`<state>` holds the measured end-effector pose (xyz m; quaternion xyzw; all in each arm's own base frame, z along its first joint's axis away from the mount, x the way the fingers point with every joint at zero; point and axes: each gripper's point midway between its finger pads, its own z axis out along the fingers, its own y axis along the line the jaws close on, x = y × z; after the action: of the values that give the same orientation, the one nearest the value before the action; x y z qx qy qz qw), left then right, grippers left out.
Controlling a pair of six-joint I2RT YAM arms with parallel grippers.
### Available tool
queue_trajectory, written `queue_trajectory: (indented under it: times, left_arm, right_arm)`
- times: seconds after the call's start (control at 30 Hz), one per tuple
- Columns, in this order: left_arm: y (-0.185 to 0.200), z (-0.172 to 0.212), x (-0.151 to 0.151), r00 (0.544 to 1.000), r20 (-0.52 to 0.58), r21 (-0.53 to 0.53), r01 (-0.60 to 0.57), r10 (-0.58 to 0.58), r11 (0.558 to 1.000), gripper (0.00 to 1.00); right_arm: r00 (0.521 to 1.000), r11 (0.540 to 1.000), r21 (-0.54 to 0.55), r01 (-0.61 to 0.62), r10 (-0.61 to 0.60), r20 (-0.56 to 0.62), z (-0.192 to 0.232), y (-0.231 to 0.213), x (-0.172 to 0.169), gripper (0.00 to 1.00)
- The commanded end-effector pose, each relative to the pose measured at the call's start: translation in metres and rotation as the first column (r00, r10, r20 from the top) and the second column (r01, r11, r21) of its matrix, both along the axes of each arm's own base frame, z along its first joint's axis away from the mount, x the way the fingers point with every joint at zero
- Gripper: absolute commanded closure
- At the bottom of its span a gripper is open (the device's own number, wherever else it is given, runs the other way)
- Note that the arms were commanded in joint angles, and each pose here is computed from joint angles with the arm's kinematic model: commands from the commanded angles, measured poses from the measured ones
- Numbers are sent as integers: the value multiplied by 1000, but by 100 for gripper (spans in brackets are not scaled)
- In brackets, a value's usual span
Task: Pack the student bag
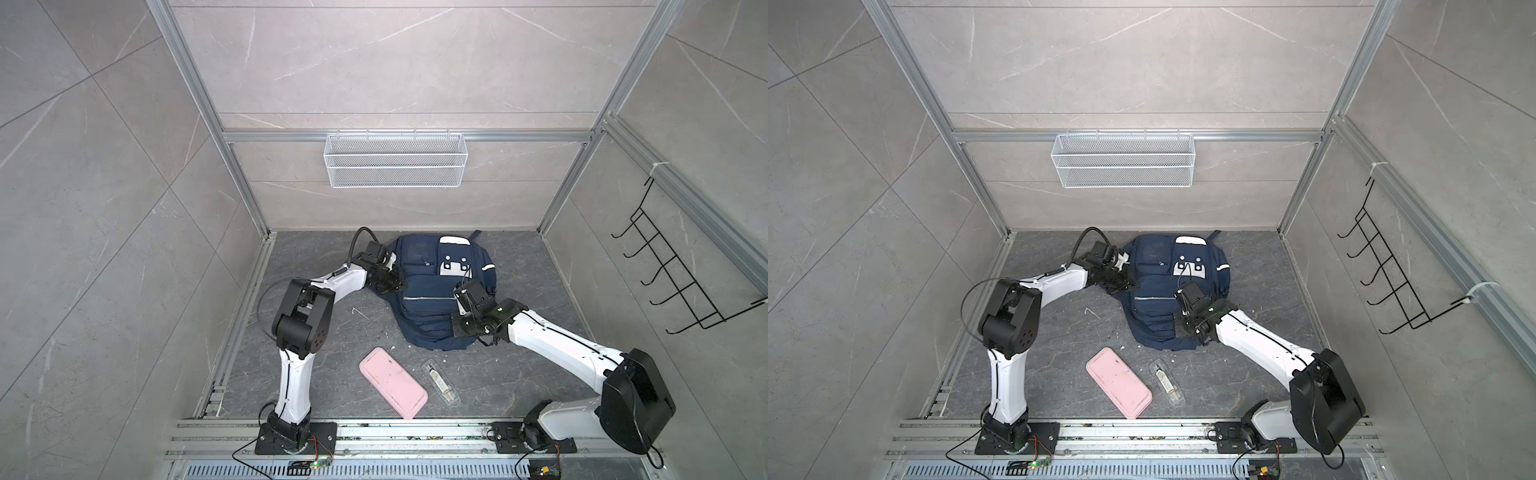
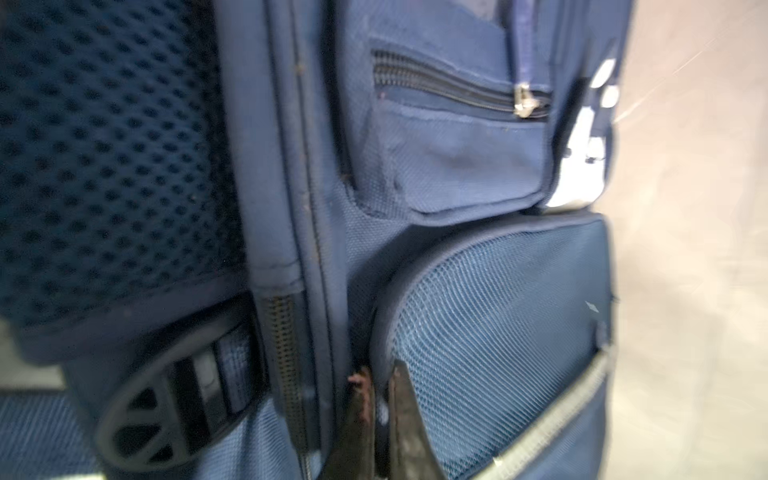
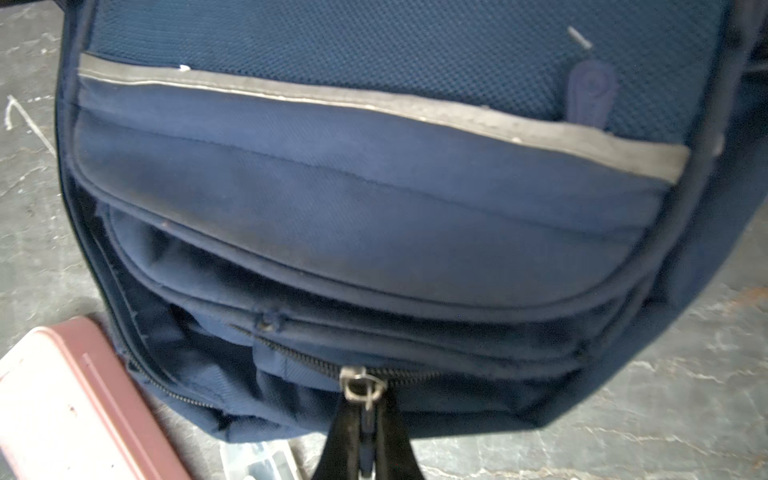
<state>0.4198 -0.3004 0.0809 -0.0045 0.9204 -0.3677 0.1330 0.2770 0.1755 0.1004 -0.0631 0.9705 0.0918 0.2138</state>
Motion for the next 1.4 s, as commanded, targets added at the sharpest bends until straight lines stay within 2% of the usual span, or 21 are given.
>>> queue_trajectory:
  times: [0.0, 0.2, 0.3, 0.5, 0.67, 0.8, 1.13, 1.27, 1.37]
  left_arm:
    - [46, 52, 27, 973, 118, -101, -185, 197, 977, 100]
    - [96, 65, 13, 899, 142, -210, -381, 414, 900, 100]
    - [96, 72, 10, 884, 125, -282, -403, 450, 871, 100]
    - [92, 101, 15, 849, 89, -453, -431, 521, 780, 100]
    - [92, 136, 16, 816, 143, -489, -433, 559, 757, 100]
    - [89, 155, 11, 804, 161, -512, -428, 572, 745, 100]
    - [97, 152, 0, 780, 159, -514, -458, 606, 725, 100]
    - [113, 149, -9, 750, 182, -492, -490, 636, 719, 100]
    - [128, 143, -18, 723, 183, -475, -528, 666, 704, 100]
  right_arm:
    - [1000, 1000, 8, -22, 22, 20, 15, 7, 11, 100]
    - [996, 994, 66, -85, 84, 8, 26, 35, 25, 100]
    - [990, 986, 86, -144, 144, 10, 31, 62, 24, 100]
    - [966, 963, 77, -260, 260, 13, 38, 116, 8, 100]
    - [947, 943, 96, -318, 320, -13, 29, 155, -5, 100]
    - [943, 938, 114, -328, 332, -23, 20, 182, -3, 100]
    - [950, 926, 230, -299, 312, -24, 13, 260, 24, 100]
    - [961, 937, 224, -268, 278, -12, 11, 261, 34, 100]
    - [968, 945, 219, -243, 249, 0, 13, 244, 41, 100]
